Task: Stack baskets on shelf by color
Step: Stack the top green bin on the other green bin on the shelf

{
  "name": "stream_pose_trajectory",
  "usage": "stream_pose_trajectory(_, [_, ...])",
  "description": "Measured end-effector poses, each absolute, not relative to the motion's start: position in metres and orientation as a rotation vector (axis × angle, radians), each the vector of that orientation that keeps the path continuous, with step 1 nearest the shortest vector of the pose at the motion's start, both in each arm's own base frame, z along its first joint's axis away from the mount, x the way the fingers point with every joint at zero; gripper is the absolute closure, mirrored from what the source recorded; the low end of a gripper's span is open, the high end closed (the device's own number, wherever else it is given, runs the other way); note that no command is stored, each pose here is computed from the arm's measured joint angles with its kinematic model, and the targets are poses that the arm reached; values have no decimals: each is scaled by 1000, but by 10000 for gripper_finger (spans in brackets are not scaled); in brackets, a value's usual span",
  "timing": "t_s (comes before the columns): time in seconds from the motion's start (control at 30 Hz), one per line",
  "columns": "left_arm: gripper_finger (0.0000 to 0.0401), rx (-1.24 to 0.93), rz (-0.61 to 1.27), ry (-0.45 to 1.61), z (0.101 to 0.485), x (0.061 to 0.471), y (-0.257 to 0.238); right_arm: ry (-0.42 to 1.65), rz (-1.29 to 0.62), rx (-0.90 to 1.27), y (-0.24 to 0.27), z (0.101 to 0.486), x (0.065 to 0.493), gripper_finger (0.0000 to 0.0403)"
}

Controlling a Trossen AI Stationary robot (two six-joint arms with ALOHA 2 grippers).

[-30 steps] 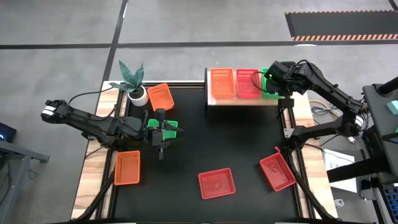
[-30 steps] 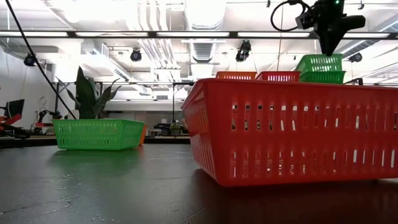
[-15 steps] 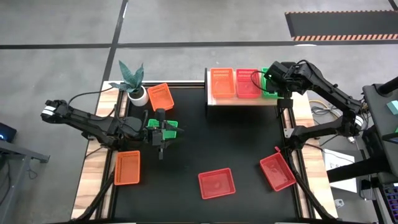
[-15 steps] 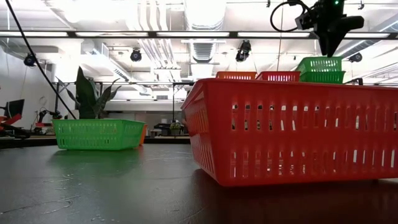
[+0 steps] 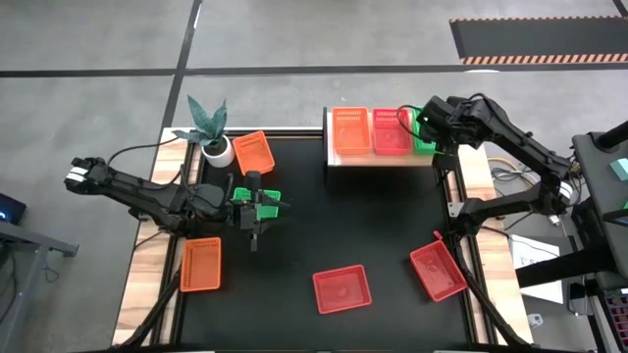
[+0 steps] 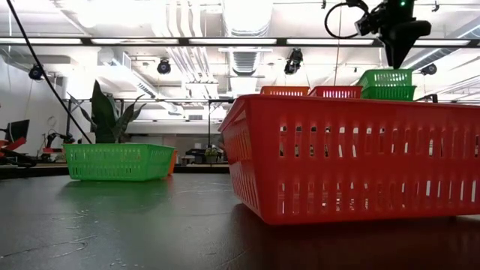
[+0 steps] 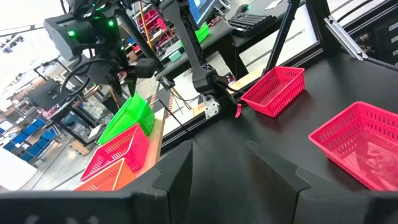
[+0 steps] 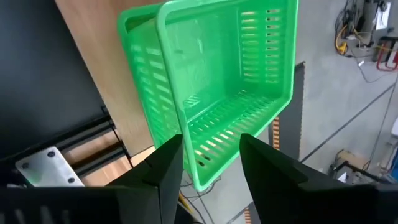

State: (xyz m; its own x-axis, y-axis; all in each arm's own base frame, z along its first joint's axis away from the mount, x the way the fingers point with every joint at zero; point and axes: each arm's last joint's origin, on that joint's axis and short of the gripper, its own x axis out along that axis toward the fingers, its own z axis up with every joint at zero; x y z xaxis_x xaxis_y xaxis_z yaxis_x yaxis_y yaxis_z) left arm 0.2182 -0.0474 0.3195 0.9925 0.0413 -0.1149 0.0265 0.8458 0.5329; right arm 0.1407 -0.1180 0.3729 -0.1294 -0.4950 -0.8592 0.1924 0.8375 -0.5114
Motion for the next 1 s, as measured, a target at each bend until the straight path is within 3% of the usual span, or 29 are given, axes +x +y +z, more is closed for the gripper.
stream_pose_trajectory(0.27, [271, 563, 8, 124, 319, 218, -47, 1536, -674, -191, -117, 381, 140, 274])
stream_pose_trajectory(0.73, [271, 563, 7, 123, 319, 218, -48, 1520, -633, -92, -118, 366, 146, 387])
stream_pose_trajectory(1.0, [271, 563, 7, 123, 319, 218, -48, 1453, -674, -94, -121, 370, 150, 394])
